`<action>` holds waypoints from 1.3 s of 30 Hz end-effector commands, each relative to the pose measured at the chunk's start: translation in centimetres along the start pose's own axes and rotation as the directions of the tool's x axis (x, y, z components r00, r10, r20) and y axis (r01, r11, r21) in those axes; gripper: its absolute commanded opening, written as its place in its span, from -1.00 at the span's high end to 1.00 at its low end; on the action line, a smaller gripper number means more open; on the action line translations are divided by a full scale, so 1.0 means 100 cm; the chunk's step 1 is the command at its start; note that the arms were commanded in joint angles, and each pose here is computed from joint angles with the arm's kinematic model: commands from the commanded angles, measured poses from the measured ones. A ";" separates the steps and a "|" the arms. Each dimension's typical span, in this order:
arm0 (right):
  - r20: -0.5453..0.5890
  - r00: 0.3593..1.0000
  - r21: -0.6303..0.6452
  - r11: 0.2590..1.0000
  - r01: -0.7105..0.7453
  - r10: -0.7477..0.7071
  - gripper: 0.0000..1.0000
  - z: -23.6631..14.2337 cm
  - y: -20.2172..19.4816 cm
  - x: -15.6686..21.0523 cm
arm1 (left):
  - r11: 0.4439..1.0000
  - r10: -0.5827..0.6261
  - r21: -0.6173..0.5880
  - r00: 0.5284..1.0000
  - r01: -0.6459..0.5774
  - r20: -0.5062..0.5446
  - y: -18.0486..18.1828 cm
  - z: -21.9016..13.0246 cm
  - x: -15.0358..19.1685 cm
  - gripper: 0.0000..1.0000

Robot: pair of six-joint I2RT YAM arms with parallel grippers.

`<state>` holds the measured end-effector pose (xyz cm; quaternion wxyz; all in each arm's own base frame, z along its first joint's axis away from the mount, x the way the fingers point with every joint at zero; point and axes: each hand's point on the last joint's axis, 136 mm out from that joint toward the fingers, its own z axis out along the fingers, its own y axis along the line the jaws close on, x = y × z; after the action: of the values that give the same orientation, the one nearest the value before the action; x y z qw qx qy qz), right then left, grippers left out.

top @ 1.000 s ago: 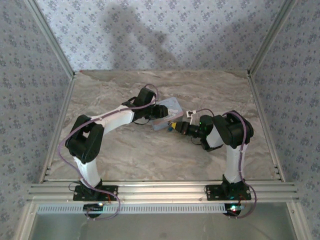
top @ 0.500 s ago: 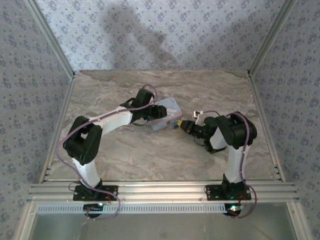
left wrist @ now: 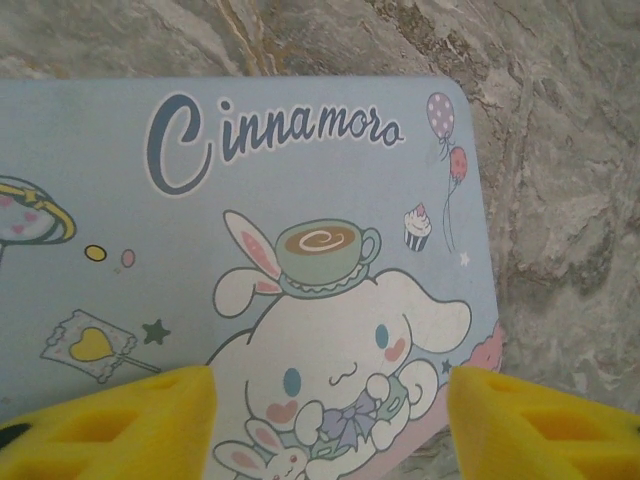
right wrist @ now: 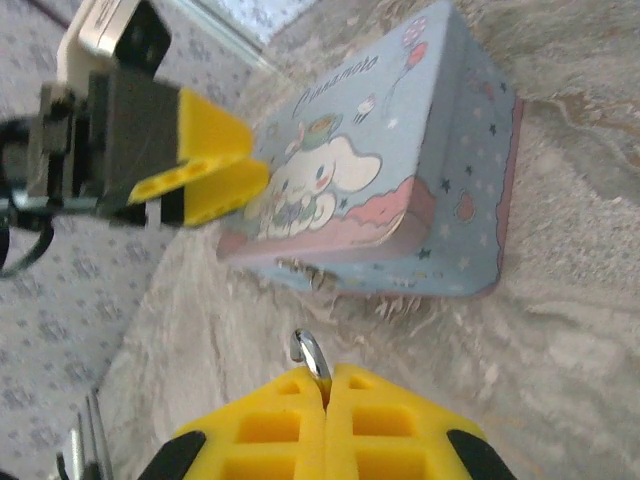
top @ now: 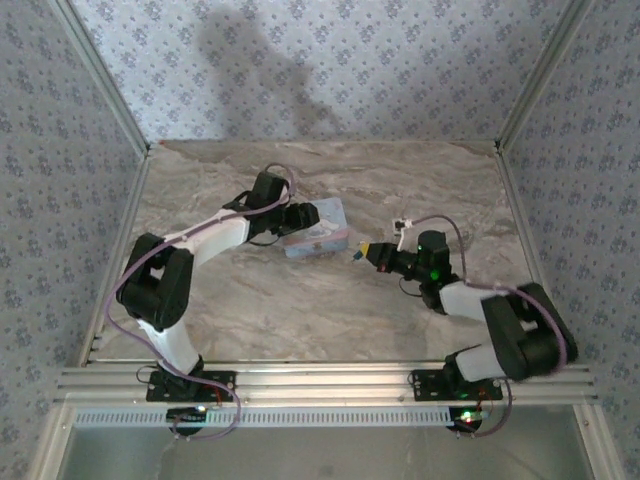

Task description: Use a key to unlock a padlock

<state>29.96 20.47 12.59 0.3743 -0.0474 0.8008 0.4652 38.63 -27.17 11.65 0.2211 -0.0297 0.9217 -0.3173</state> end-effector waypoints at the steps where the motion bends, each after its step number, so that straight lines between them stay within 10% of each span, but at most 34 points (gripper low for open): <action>1: -0.138 0.990 0.103 0.994 0.035 -0.021 1.00 -0.014 -0.004 0.032 | 0.995 0.005 -0.098 1.000 -0.008 -0.022 0.020 -0.012 0.005 -0.38; 15: -0.356 0.932 0.273 0.961 0.037 0.065 1.00 -0.065 0.008 0.095 | 0.991 0.092 -0.113 0.964 -0.065 0.250 0.011 -0.097 -0.019 -0.76; 31: -0.473 0.877 0.264 0.963 0.056 0.079 1.00 -0.031 -0.003 0.115 | 0.980 0.101 -0.194 0.941 -0.039 0.322 0.040 -0.137 0.000 -0.84; 39: -0.466 0.883 0.273 0.959 0.077 0.062 0.61 -0.017 -0.012 0.106 | 0.976 0.111 -0.214 0.935 -0.039 0.336 0.043 -0.145 -0.001 -0.85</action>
<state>20.56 20.92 4.21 0.1459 -0.0989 0.9327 0.3145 33.22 -16.53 18.54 0.3727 -0.0717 0.8997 -0.2157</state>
